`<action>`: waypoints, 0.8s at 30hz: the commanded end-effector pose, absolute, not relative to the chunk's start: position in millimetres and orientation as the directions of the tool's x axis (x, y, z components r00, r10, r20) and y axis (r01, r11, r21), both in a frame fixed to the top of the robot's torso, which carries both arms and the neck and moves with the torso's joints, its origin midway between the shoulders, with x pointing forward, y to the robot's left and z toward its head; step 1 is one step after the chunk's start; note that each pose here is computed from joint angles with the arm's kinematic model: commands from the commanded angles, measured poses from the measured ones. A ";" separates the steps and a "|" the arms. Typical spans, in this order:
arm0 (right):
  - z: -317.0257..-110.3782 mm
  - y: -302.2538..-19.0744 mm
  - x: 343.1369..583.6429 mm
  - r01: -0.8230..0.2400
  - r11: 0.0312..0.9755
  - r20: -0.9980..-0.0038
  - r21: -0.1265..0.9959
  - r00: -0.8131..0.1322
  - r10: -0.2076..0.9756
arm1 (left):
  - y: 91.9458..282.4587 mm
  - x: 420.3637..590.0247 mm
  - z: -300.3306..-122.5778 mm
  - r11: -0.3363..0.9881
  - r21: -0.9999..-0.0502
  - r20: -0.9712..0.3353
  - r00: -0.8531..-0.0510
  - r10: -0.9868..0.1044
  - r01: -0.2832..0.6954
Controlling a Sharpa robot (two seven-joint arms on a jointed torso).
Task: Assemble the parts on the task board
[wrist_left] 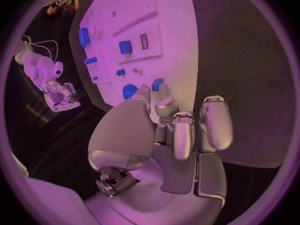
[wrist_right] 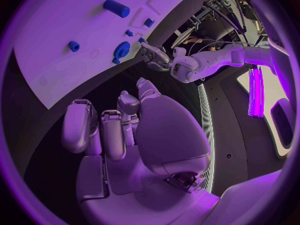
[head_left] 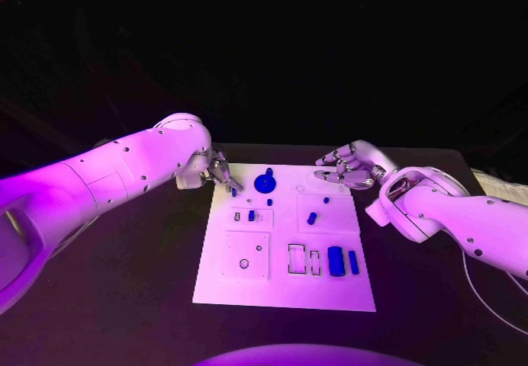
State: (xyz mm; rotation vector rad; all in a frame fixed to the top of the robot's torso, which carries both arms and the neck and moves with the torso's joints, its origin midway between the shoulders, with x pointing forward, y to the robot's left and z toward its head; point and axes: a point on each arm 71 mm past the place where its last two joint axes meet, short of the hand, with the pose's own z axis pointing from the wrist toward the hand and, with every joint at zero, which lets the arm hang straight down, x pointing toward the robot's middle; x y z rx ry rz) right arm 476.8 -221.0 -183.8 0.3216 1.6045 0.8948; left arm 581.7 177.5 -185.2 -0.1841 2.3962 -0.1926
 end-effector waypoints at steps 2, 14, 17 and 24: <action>-184.5 -219.2 476.0 -0.278 0.662 -0.718 0.696 -0.265 0.643 | 174.2 580.6 -186.6 0.981 -0.183 -0.640 -0.750 -0.167 -0.063; -184.5 -219.3 476.0 -0.278 0.662 -0.718 0.696 -0.265 0.643 | 172.2 581.2 -187.6 0.979 -0.193 -0.645 -0.743 -0.176 -0.064; -184.5 -219.2 475.9 -0.278 0.662 -0.718 0.696 -0.266 0.643 | 171.9 581.4 -187.8 0.978 -0.199 -0.644 -0.743 -0.181 -0.066; -184.6 -219.2 475.9 -0.278 0.662 -0.718 0.696 -0.267 0.643 | 171.1 581.1 -188.2 0.977 -0.204 -0.640 -0.747 -0.181 -0.062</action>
